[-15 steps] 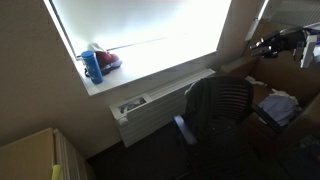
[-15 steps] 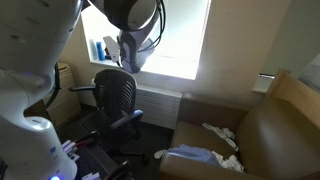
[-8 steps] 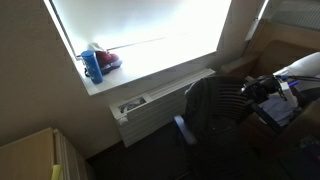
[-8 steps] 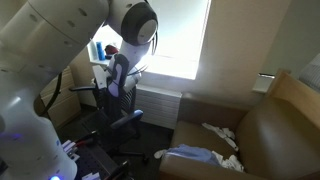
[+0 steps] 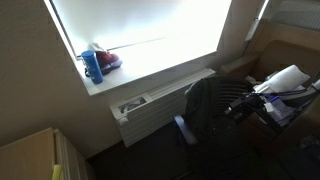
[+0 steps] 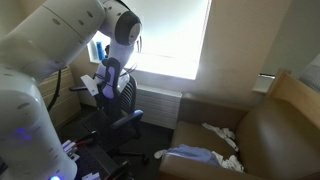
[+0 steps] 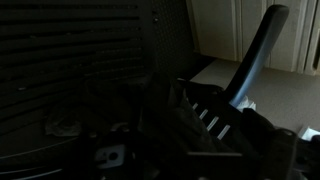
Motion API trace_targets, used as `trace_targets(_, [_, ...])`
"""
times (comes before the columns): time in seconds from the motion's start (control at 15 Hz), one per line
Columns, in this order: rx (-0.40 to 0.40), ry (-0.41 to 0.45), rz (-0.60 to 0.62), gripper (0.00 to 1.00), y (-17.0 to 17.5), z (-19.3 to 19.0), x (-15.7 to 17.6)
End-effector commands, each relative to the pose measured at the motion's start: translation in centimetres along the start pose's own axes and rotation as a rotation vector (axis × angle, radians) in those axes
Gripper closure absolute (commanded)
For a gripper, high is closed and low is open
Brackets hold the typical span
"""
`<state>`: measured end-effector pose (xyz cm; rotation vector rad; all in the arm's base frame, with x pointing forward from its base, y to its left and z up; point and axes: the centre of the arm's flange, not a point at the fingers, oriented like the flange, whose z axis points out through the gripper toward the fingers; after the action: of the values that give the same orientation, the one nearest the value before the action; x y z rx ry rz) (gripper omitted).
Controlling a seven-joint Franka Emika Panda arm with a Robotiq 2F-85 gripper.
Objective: Remove the dark grey clothing from the sofa and place it on the backrest of the black chair, return the clothing to the sofa
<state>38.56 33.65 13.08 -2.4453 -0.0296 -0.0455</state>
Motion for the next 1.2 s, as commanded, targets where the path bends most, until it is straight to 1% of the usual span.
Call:
trace_targets(0.0, [0.024, 0.096, -0.028, 0.00, 0.1, 0.2, 0.9])
trace_targets(0.07, [0.010, 0.148, -0.083, 0.00, 0.1, 0.5, 1.9])
trace_targets(0.13, [0.025, 0.171, -0.120, 0.00, -0.4, 1.1, 3.1])
trace_targets(0.2, [0.014, 0.192, -0.168, 0.00, -0.8, 1.5, 4.6])
trace_targets(0.33, [0.020, 0.212, -0.251, 0.00, -1.5, 1.9, 7.0])
trace_targets(0.47, [0.016, 0.187, -0.303, 0.00, -1.7, 2.3, 8.0])
trace_targets(0.53, [0.007, 0.195, -0.244, 0.00, -2.3, 0.4, 7.9])
trace_targets(0.8, [0.019, 0.191, -0.245, 0.00, -2.1, 1.1, 7.9])
trace_targets(0.87, [-0.002, 0.198, -0.257, 0.00, -1.8, 1.6, 8.1])
trace_targets(0.93, [-0.013, 0.166, -0.196, 0.00, -1.6, 2.3, 7.9])
trace_targets(1.0, [-0.012, 0.176, -0.188, 0.00, -1.2, 3.0, 7.9])
trace_targets(1.07, [0.003, 0.194, -0.228, 0.00, -0.9, 4.0, 7.9])
trace_targets(1.13, [0.000, 0.200, -0.247, 0.00, -0.7, 4.7, 7.9])
